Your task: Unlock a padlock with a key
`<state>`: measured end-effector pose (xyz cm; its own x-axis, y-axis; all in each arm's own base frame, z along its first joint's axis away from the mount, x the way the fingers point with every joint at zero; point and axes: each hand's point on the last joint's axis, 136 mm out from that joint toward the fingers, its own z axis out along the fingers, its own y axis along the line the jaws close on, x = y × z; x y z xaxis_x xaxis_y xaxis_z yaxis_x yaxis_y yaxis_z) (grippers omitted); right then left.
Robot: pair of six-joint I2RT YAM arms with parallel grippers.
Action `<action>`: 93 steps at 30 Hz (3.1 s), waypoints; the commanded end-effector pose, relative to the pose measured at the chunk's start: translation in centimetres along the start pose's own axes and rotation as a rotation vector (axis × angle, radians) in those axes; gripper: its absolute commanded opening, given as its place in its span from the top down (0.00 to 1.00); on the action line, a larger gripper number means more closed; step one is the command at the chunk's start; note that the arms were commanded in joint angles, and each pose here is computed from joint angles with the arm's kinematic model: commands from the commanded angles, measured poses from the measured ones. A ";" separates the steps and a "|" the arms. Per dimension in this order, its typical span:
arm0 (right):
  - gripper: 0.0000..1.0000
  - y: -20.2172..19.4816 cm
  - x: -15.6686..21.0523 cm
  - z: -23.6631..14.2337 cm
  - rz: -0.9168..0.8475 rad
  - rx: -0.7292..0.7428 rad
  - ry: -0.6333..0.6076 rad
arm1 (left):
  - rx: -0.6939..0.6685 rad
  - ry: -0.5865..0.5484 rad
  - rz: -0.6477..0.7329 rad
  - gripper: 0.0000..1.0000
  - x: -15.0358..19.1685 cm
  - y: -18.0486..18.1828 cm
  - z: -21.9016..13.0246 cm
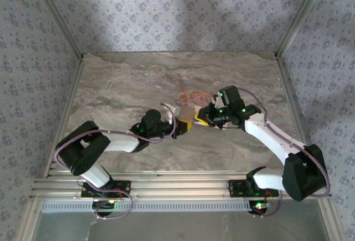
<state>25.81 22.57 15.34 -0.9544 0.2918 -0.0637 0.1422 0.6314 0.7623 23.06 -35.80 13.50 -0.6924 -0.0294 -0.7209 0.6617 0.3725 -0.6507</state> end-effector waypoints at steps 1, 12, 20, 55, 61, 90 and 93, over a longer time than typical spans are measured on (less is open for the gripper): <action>1.00 1.9 0.0 -0.8 -0.058 -0.056 -0.013 | 0.054 -0.034 0.023 1.00 -1.3 -1.2 0.3; 1.00 1.8 0.4 -0.4 -0.059 -0.060 0.008 | 0.077 -0.032 0.024 1.00 -1.7 -1.6 0.9; 1.00 1.7 1.5 0.0 -0.087 -0.050 0.065 | 0.065 -0.067 0.002 1.00 -3.3 -0.8 1.1; 1.00 -0.8 4.2 1.9 -0.151 0.021 0.221 | 0.225 -0.175 0.084 1.00 -6.6 -3.3 1.1; 1.00 -0.3 4.3 1.6 -0.129 0.000 0.237 | 0.039 -0.184 0.310 1.00 -5.3 -2.7 1.3; 1.00 -2.7 4.1 3.7 -0.168 0.084 0.124 | 0.080 -0.157 0.029 1.00 -1.1 -0.3 1.3; 1.00 -3.3 4.1 4.5 -0.170 0.100 0.105 | 0.029 -0.151 0.021 1.00 0.9 1.1 1.0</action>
<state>23.84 23.48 10.06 -0.9797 0.1391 -0.1445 0.0119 0.7594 0.6505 22.32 -36.15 8.81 -0.7444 -0.0505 -0.6658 0.6060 0.3676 -0.7055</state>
